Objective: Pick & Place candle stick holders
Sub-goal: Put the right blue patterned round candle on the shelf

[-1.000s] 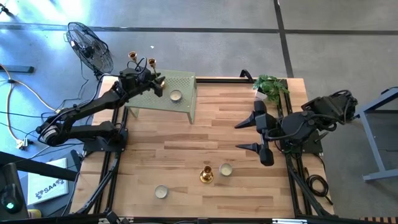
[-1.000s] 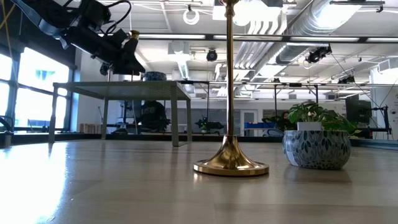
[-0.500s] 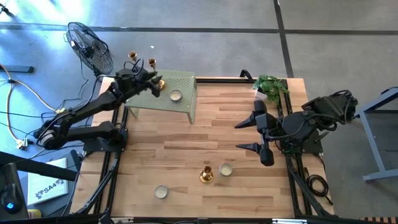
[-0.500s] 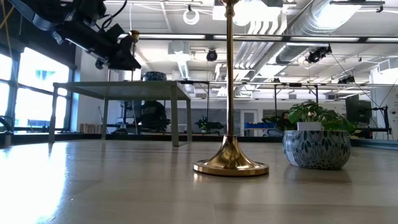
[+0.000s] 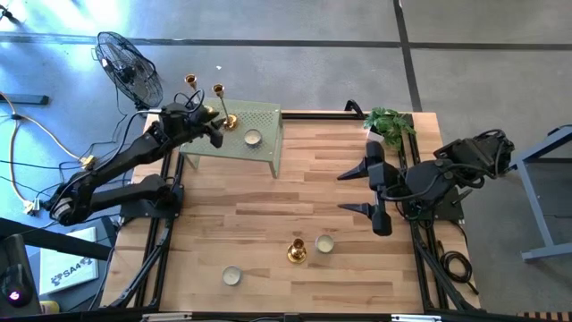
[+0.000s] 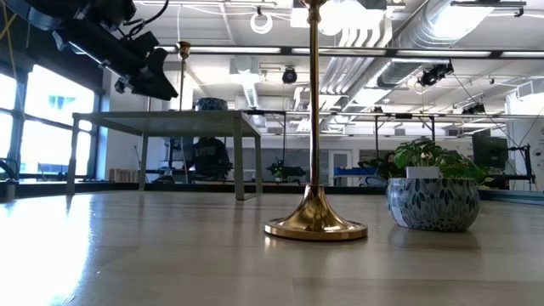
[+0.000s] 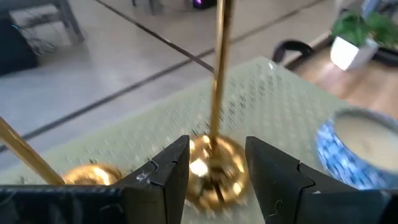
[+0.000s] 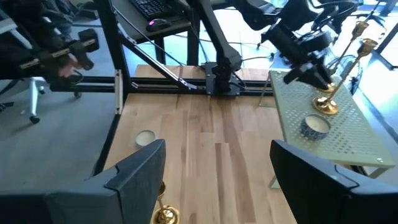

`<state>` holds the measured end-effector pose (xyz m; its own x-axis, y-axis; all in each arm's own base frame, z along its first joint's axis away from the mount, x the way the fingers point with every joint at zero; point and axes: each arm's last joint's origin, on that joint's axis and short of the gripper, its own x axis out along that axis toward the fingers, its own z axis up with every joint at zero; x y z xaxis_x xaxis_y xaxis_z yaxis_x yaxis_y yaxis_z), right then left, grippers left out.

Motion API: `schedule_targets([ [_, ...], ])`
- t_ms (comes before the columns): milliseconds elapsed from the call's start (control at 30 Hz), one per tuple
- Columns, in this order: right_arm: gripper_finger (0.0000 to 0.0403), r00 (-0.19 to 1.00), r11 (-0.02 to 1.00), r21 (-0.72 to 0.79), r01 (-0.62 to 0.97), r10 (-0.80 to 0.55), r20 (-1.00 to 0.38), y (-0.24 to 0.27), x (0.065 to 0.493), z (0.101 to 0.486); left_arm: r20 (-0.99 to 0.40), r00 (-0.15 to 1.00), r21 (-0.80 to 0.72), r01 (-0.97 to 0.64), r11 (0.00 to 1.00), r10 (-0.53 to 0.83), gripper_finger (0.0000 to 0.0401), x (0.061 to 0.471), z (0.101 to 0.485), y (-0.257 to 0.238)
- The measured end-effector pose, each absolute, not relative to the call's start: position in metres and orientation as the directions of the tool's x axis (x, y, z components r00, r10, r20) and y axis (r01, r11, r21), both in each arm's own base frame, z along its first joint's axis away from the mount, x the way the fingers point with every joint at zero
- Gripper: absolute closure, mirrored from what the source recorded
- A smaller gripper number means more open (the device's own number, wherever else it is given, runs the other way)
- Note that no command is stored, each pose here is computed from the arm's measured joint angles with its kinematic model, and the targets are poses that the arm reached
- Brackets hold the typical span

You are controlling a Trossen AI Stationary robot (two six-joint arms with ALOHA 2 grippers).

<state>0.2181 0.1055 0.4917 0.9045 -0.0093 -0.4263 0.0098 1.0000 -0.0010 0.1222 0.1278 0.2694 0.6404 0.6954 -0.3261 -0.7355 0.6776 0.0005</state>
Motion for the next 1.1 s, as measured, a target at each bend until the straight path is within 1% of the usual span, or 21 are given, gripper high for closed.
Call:
schedule_targets([
  [233, 0.0118, 0.904, 1.000, -0.019, 0.002, -0.010, -0.426, 0.106, 0.218, 0.492, -0.466, 0.686, -0.022, -0.640, 0.768, 0.558, 0.0247, 0.111, 0.260, 0.111],
  [367, 0.0118, 0.903, 0.999, -0.036, -0.005, -0.011, -0.429, 0.105, 0.218, 0.491, -0.499, 0.735, -0.060, -0.558, 0.828, 0.459, 0.0247, 0.102, 0.259, 0.098],
  [467, 0.0118, 0.903, 0.998, -0.055, -0.011, -0.013, -0.429, 0.105, 0.218, 0.491, -0.472, 0.788, -0.108, -0.497, 0.861, 0.395, 0.0247, 0.096, 0.263, 0.087],
  [667, 0.0118, 0.904, 0.998, -0.064, -0.004, -0.024, -0.427, 0.105, 0.218, 0.491, -0.362, 0.891, -0.225, -0.367, 0.903, 0.272, 0.0247, 0.084, 0.274, 0.068],
  [733, 0.0118, 0.904, 0.998, -0.067, 0.000, -0.029, -0.426, 0.105, 0.218, 0.491, -0.319, 0.911, -0.243, -0.345, 0.907, 0.261, 0.0247, 0.081, 0.278, 0.061],
  [833, 0.0118, 0.904, 0.997, -0.073, 0.011, -0.041, -0.425, 0.105, 0.218, 0.491, -0.284, 0.936, -0.272, -0.287, 0.919, 0.208, 0.0247, 0.080, 0.281, 0.051],
  [1033, 0.0118, 0.900, 0.993, -0.099, 0.058, -0.095, -0.425, 0.105, 0.222, 0.489, -0.267, 0.959, -0.308, -0.183, 0.934, 0.099, 0.0247, 0.086, 0.283, 0.034],
  [1100, 0.0118, 0.897, 0.993, -0.104, 0.059, -0.098, -0.430, 0.106, 0.224, 0.487, -0.257, 0.966, -0.304, -0.117, 0.946, 0.037, 0.0247, 0.091, 0.285, 0.029],
])
